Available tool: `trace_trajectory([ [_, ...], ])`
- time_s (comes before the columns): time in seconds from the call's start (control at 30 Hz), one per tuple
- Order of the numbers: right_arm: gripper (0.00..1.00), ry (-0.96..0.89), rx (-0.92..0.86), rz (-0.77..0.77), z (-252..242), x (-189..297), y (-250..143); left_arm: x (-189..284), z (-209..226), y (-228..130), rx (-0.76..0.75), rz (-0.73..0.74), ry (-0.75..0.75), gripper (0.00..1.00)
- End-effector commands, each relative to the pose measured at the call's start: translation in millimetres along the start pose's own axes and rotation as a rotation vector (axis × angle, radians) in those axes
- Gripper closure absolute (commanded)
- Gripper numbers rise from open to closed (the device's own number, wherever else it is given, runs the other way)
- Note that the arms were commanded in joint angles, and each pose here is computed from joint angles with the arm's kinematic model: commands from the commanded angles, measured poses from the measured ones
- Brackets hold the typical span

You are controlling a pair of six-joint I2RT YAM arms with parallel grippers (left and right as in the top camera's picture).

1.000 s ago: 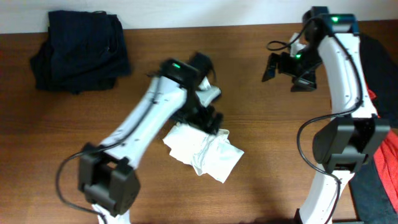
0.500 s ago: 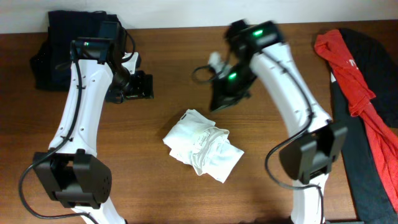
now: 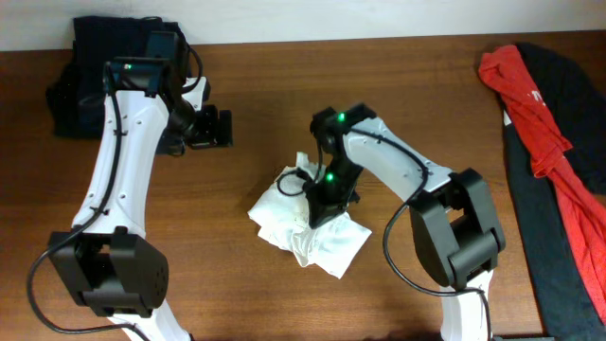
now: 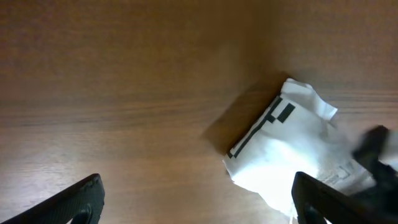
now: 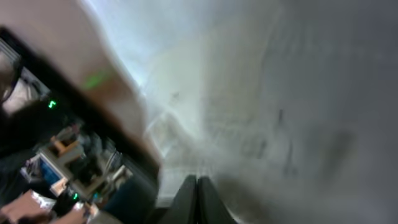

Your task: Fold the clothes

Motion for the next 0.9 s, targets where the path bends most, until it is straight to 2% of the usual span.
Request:
trace_trajectory([
  [0.0, 0.96, 0.018, -0.019, 0.013, -17.3, -22.7, -17.5, 4.1, 4.3, -1.3, 0.011, -0.005, 0.02, 0.04],
  [0.13, 0.96, -0.011, -0.146, 0.088, -54.7, -37.0, -53.3, 5.3, 17.5, -0.9, 0.033, -0.003, 0.068, 0.03],
  [0.27, 0.96, -0.013, -0.262, 0.105, -74.4, -12.4, -69.6, 5.5, 18.6, 0.3, 0.035, -0.009, 0.072, 0.03],
  [0.47, 0.96, -0.032, -0.259, -0.032, -60.7, 55.5, -59.7, 5.2, 14.8, 0.6, 0.033, -0.009, 0.043, 0.03],
  [0.6, 0.92, -0.123, -0.29, -0.162, -50.7, 106.9, -46.0, 2.7, -1.4, -3.6, 0.005, 0.035, -0.098, 0.01],
  [0.67, 0.71, -0.186, -0.324, -0.21, -55.5, 130.1, -44.2, -3.3, -13.4, -10.7, -0.068, 0.083, -0.214, 0.01],
  [0.73, 0.22, -0.239, -0.383, -0.278, -66.7, 155.0, -45.1, -16.4, -18.8, -21.8, -0.097, 0.144, -0.278, 0.01],
  [0.77, 0.09, -0.242, -0.414, -0.319, -73.0, 168.0, -46.8, -25.3, -20.7, -28.1, -0.114, 0.174, -0.304, 0.01],
  [0.87, 0.06, -0.233, -0.505, -0.421, -93.0, 200.9, -58.5, -51.0, -30.6, -46.0, -0.213, 0.233, -0.436, 0.01],
])
Point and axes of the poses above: each gripper's point midway between its finger pads, its own x axis back along the fingers, its own z axis along the line the jaws close on, y = z × x, the point moved 6 cm from there along x, back along the fingers, and after that the axes turned 8 degrees about x, right-handed, at the moved point
